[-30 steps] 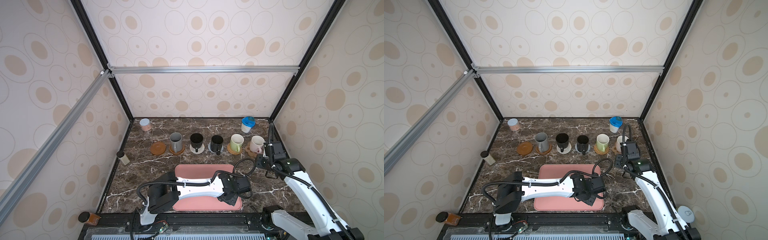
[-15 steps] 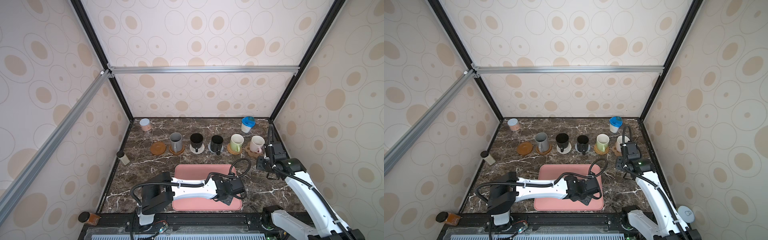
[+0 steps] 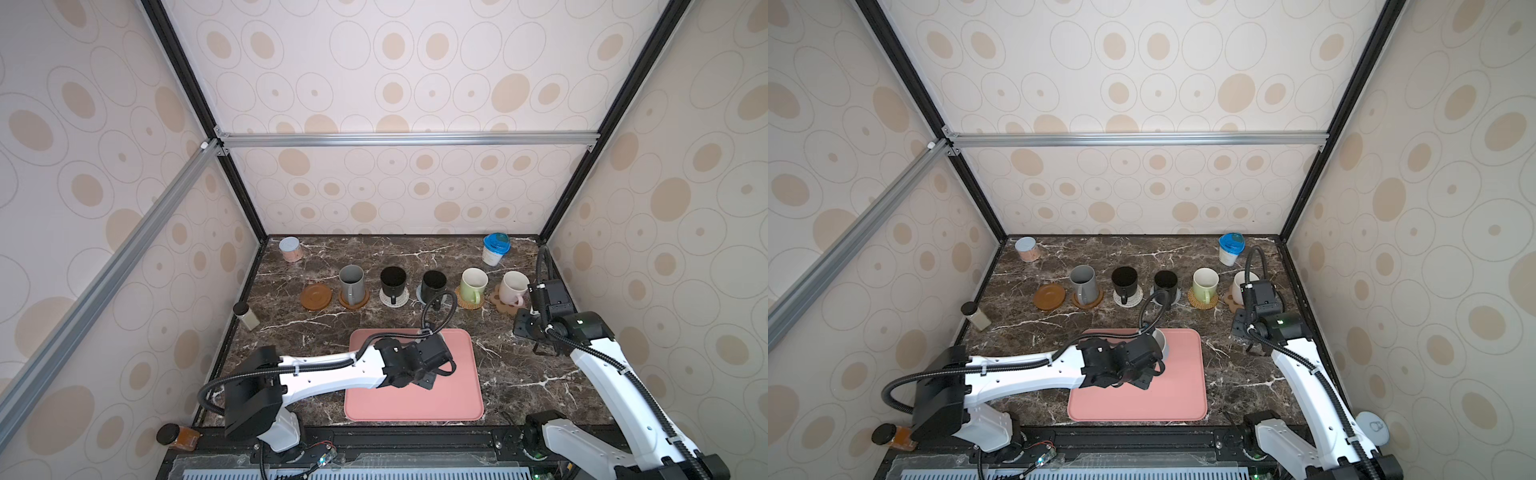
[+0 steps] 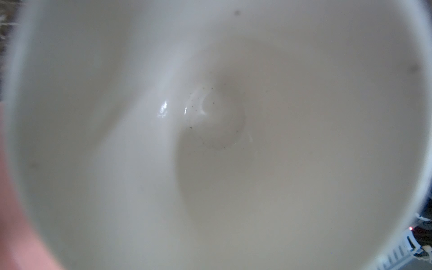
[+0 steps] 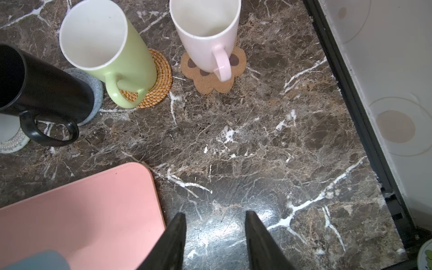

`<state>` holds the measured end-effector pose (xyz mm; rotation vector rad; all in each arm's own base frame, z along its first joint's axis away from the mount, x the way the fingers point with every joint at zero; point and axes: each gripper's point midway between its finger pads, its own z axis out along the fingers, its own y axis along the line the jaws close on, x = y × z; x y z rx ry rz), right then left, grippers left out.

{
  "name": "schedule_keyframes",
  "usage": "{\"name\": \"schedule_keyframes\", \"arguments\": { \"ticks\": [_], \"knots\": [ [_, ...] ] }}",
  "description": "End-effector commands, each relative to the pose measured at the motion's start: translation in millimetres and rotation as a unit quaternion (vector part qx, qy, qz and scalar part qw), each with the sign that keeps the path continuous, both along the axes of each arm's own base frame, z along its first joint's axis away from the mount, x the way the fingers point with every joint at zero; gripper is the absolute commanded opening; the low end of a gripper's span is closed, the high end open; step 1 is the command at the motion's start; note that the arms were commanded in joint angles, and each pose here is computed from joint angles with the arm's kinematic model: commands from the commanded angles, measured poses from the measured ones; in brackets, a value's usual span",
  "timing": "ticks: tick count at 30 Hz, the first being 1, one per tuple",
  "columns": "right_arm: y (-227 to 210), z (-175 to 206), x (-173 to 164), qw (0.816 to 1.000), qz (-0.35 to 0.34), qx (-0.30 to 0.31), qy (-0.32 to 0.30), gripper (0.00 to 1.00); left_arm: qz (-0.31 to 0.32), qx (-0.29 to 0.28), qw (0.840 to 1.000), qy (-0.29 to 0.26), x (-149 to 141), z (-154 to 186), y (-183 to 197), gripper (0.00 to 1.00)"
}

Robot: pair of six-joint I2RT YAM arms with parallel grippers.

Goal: Place cups on coasters
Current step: Pick up the cup from the tray, then place the cup on the coaster.

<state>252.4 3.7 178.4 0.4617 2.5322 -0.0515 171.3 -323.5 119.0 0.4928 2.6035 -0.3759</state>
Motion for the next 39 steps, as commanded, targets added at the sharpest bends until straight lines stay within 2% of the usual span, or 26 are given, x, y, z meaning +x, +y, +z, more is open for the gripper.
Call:
{"name": "schedule_keyframes", "arguments": {
  "ticks": [1,8,13,23,39],
  "knots": [
    [0.5,6.0,3.7,1.000,-0.011,0.011,-0.002,0.45,0.049,-0.035,0.997,-0.040,22.3,26.5,20.8,0.07],
    [4.6,7.0,8.6,1.000,-0.009,0.022,-0.006,0.45,0.123,-0.059,0.990,-0.039,36.5,29.2,82.5,0.07],
    [5.6,6.2,8.5,1.000,-0.009,0.025,-0.005,0.45,0.158,-0.055,0.985,-0.039,45.3,28.8,116.1,0.07],
    [4.8,8.5,7.5,1.000,-0.010,0.025,-0.009,0.45,0.183,-0.035,0.980,-0.064,79.1,41.1,155.3,0.07],
    [4.4,7.2,8.9,1.000,-0.010,0.022,-0.008,0.45,0.225,-0.012,0.970,-0.096,113.4,71.9,212.6,0.06]
  ]
}}
